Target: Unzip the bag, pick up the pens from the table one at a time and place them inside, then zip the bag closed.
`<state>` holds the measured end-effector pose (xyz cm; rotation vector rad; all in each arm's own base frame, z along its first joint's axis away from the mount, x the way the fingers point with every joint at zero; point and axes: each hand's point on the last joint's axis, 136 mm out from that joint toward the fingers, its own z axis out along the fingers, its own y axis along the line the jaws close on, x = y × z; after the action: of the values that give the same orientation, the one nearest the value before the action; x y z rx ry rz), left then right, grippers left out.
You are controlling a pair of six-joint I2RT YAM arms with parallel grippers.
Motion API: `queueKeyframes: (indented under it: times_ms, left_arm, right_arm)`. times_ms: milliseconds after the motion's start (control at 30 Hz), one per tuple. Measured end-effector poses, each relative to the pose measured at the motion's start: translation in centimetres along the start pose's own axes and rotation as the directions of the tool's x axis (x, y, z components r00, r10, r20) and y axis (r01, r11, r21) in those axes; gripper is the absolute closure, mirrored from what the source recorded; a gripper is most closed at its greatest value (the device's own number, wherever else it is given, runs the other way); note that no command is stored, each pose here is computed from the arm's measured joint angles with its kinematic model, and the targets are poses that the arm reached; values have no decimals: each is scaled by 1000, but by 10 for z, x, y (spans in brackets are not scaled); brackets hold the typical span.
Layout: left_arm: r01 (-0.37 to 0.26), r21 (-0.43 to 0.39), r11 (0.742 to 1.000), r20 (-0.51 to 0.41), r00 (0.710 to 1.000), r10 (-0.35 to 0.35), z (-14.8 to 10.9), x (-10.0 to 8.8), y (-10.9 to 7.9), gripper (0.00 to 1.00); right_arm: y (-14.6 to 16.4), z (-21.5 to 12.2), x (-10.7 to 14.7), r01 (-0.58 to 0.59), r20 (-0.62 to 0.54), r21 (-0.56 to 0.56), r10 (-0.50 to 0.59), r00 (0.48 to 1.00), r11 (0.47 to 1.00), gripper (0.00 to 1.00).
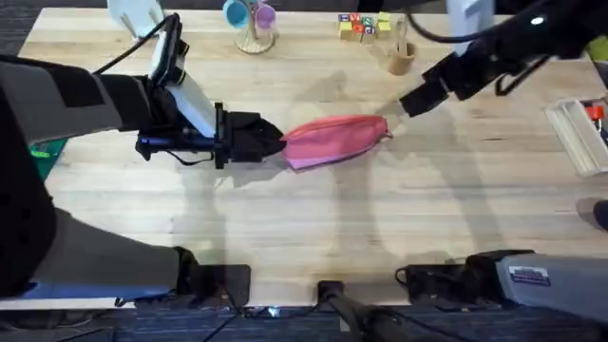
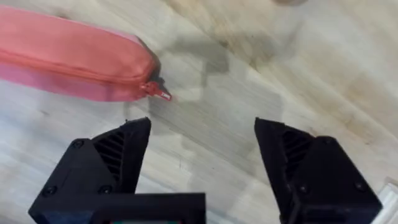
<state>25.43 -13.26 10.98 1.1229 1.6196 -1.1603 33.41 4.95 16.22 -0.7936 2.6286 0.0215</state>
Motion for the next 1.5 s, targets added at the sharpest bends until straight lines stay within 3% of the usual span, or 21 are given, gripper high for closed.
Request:
queueKeyframes:
  times_ms: [33,67,233,267,500,733,900,1033,1267,1500]
  left_arm:
    - [-1,0,1000,0,1000,1,0,0,0,932]
    - [-2,1,1000,4,1000,2,0,-1,0,826]
    - [0,5,1000,34,999,0,0,-6,-1,60]
    - [3,6,1000,36,999,-4,0,-6,-1,22]
    - [13,10,1000,46,999,-14,0,-8,-3,6]
    - [69,16,998,2,998,-69,-2,-9,-11,4]
    - [-33,-39,999,-121,992,28,-15,-33,-12,4]
    - [-104,-124,987,-233,970,73,-31,-62,-12,5]
    - [-141,-331,933,-363,932,12,-63,-102,-28,5]
    - [-49,-517,855,-383,906,-179,-87,-106,-52,6]
  right_arm:
    - [1,-8,-2,2,24,3,-2,1000,1000,6]
    - [2,-14,-4,4,43,6,-4,999,1000,5]
    - [5,-34,-8,9,105,19,-11,994,1000,6]
    - [6,-35,-9,10,109,19,-12,994,1000,6]
    - [18,-35,-12,41,112,-1,-41,993,999,5]
    - [47,-33,-16,165,95,-25,-162,982,986,5]
    - [56,-33,-17,216,83,-17,-214,973,976,7]
    - [62,-35,-10,233,62,-29,-231,971,972,6]
    - [66,-65,6,212,84,-9,-211,974,977,5]
    - [73,-95,28,105,100,-11,-103,990,994,6]
